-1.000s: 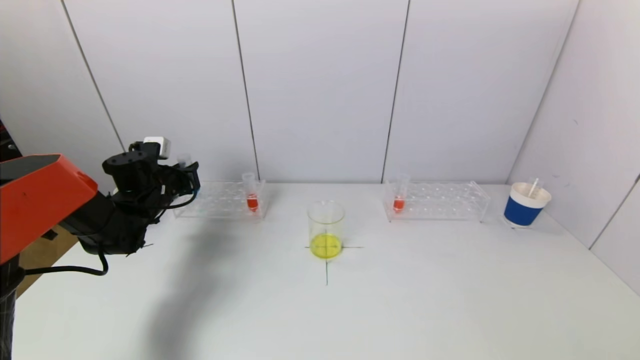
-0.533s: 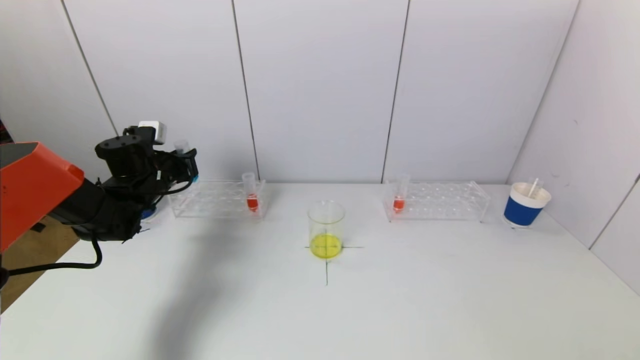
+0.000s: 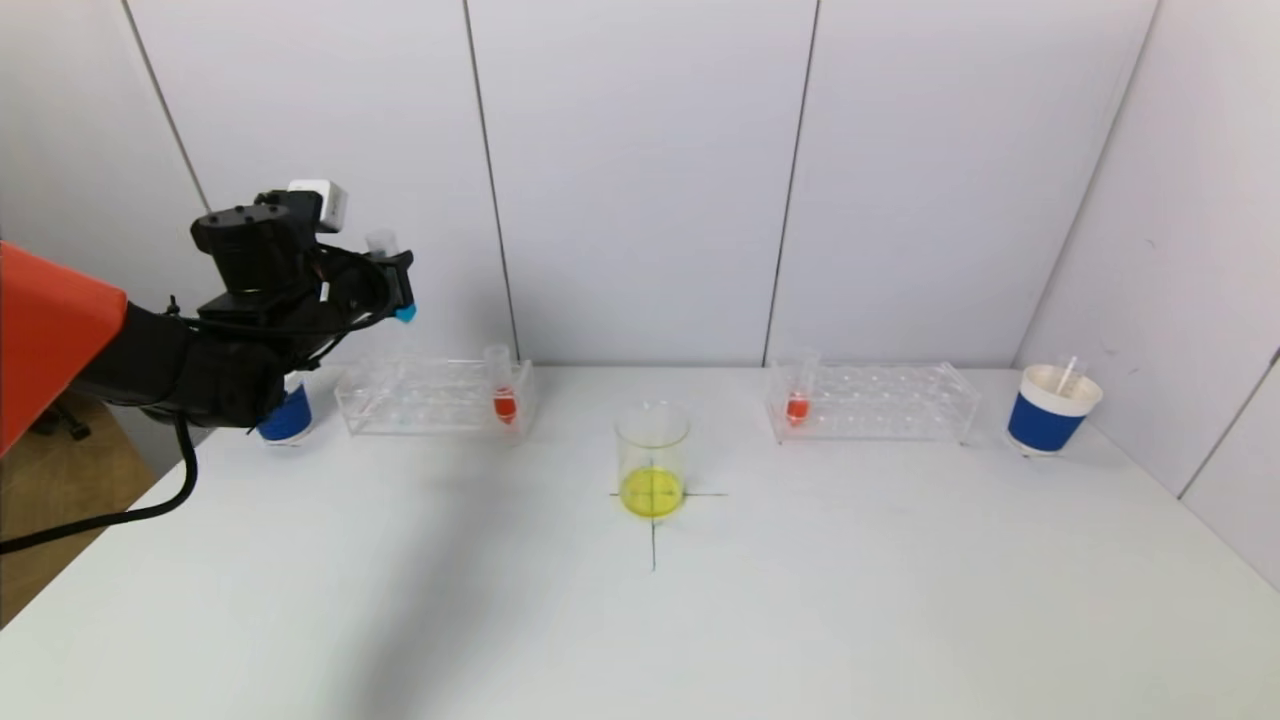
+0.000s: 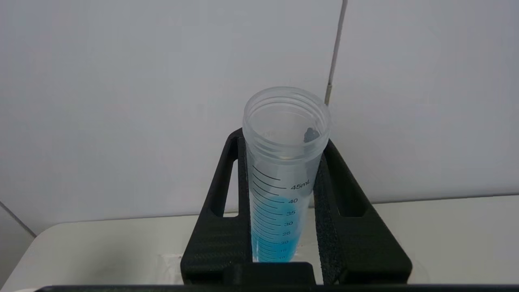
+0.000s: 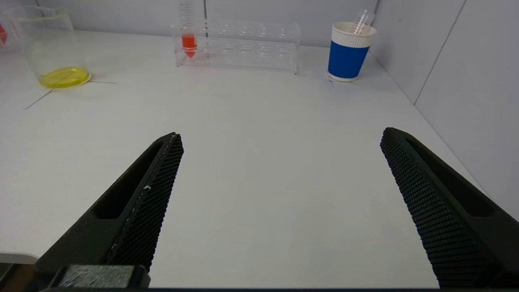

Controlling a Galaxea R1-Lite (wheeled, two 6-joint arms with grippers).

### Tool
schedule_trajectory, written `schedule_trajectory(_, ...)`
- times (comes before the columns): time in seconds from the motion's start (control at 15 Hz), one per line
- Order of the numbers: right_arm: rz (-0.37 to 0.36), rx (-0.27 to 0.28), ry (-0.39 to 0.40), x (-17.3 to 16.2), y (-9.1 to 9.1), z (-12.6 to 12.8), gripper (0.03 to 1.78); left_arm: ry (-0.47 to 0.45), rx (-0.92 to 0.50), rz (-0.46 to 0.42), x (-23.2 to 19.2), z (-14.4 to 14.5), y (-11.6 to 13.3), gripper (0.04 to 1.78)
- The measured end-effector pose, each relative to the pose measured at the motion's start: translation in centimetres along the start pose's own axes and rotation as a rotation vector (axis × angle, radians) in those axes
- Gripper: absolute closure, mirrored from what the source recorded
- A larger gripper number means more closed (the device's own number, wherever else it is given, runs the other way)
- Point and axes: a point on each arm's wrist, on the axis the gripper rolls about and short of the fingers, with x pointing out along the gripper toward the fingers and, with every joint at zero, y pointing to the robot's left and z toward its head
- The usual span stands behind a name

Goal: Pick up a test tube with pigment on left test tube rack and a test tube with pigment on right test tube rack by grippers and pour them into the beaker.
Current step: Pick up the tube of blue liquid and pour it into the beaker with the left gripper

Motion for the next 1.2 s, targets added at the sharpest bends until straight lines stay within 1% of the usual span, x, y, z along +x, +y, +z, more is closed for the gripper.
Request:
schedule_trajectory(0.47, 0.000, 0.000, 0.000, 0.0, 0.0, 0.0, 0.04, -0.011, -0.004, -0.106, -0.3, 3.7, -4.5, 1.37)
schedule_trajectory(0.67, 0.000, 0.000, 0.000, 0.0, 0.0, 0.0, 0.04, -0.023, 0.000, -0.163, -0.5, 4.8, -6.9, 1.37)
schedule_trajectory(0.93, 0.000, 0.000, 0.000, 0.0, 0.0, 0.0, 0.04, -0.019, 0.013, -0.257, -0.7, 5.9, -10.5, 1.37)
schedule_trajectory(1.13, 0.000, 0.000, 0.000, 0.0, 0.0, 0.0, 0.04, -0.037, 0.048, -0.370, -0.9, 6.3, -12.9, 1.37)
schedule_trajectory(1.2, 0.000, 0.000, 0.000, 0.0, 0.0, 0.0, 0.04, -0.040, 0.048, -0.393, -0.9, 6.3, -13.6, 1.37)
